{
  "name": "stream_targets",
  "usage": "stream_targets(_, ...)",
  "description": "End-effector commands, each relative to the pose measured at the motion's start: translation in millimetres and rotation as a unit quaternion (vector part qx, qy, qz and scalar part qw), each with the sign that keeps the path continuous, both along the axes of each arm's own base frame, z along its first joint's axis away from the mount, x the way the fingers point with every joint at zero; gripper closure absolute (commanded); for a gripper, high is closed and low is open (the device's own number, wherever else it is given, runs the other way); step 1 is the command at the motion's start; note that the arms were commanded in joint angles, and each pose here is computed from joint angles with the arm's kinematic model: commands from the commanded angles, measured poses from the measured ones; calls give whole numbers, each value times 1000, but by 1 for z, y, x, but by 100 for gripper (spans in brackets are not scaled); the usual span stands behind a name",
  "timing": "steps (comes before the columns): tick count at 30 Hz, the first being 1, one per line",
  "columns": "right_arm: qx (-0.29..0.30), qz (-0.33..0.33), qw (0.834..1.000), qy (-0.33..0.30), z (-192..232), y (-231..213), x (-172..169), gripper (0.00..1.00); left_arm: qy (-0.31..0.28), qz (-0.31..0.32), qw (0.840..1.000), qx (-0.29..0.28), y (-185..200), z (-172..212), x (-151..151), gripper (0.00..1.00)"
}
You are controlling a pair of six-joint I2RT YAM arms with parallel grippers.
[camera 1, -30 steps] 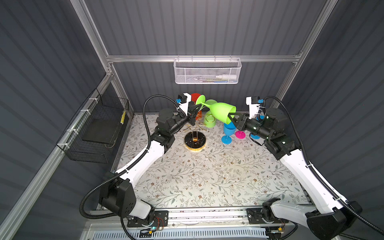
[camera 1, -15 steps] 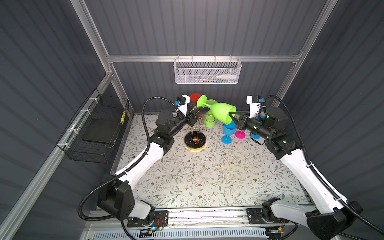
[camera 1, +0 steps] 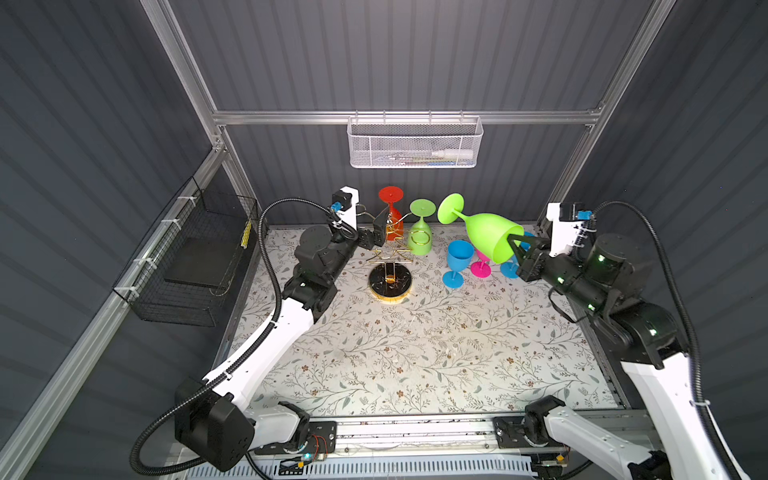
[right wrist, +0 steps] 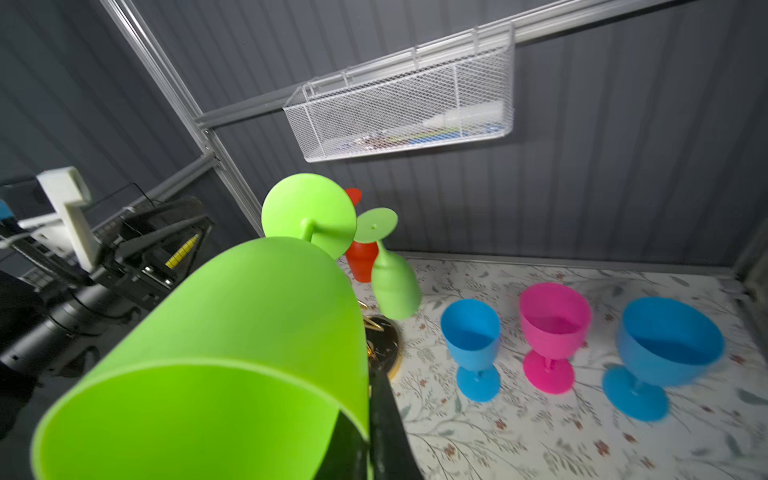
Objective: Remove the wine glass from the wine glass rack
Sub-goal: 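Carry the green glass with the right gripper down beside the blue glasses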
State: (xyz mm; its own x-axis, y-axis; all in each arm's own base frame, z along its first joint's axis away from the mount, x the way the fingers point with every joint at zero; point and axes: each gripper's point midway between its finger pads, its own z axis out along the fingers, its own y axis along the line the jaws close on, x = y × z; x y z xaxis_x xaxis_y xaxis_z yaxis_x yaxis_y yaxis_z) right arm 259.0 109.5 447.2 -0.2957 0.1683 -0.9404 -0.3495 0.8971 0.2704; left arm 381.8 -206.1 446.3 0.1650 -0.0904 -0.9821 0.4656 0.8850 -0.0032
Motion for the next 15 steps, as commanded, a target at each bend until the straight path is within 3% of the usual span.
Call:
stream_targets(1, -84, -46, 992, 83, -46, -29, -20, 100, 7, 71, 997, 15, 28, -4, 2, 1)
stream_targets(8, -142, -46, 966, 213, -117, -35, -31, 100, 2, 125, 992, 11, 56, -4, -5, 0)
stream_targets(15, -172, -37, 943, 283, -152, -28, -18, 100, 13, 155, 988, 17, 75, -6, -17, 0)
